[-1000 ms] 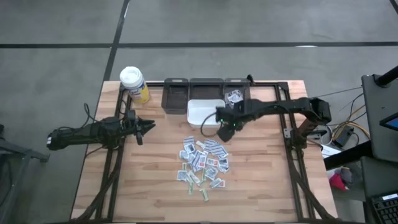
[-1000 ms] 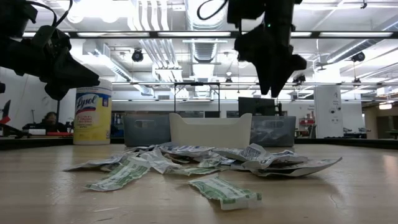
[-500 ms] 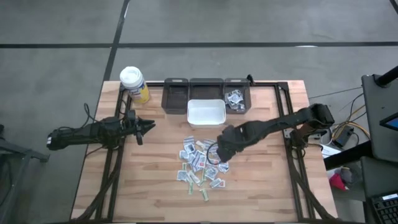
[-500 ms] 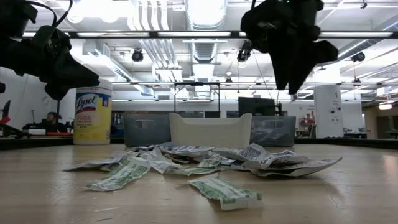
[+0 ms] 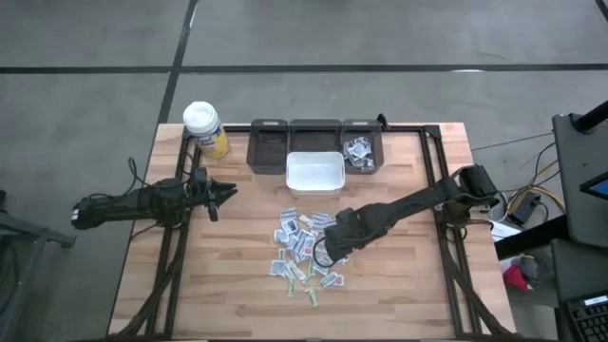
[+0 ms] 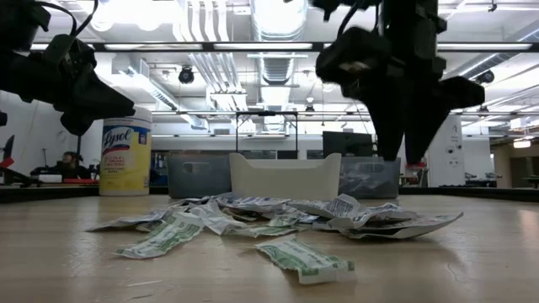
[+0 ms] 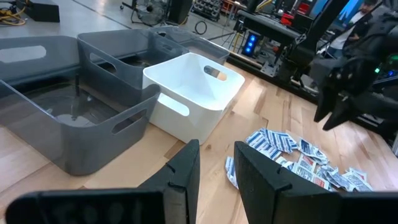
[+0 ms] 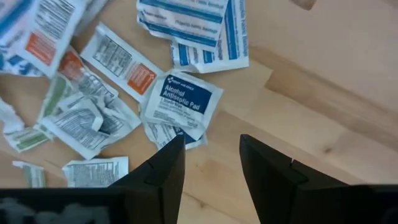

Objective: Pick & Place First Aid Supplies
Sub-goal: Put the blue alcohol pad into the right black bin

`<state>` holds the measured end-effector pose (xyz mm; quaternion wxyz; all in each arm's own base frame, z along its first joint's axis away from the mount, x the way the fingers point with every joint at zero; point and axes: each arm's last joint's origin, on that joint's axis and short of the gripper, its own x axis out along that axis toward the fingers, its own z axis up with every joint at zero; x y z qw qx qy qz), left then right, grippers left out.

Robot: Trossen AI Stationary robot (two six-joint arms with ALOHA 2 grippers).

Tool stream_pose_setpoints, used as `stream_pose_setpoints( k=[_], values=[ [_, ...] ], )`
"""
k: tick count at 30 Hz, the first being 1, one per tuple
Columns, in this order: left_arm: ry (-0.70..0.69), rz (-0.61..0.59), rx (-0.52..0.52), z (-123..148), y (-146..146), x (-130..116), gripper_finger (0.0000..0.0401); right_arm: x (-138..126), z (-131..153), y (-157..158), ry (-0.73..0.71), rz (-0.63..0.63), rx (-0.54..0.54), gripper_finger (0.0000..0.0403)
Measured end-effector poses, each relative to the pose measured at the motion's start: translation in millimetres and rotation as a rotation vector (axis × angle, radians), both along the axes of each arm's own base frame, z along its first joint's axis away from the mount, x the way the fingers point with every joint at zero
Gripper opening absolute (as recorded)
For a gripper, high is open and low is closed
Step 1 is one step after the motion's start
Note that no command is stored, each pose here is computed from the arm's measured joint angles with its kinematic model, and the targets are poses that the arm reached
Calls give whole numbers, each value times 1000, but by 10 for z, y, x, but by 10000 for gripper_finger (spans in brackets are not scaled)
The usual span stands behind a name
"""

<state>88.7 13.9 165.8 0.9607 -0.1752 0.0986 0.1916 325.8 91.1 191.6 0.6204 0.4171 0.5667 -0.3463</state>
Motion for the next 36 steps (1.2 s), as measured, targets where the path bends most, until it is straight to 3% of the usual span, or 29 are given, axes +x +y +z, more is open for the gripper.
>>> stream_pose_setpoints(
  k=[19, 36],
  values=[
    [0, -4, -1, -1, -1, 0, 94, 56, -255, -64, 5, 9, 17, 160],
    [0, -3, -1, 0, -1, 0, 94, 13, -527, -204, -61, 10, 101, 164]
  ],
)
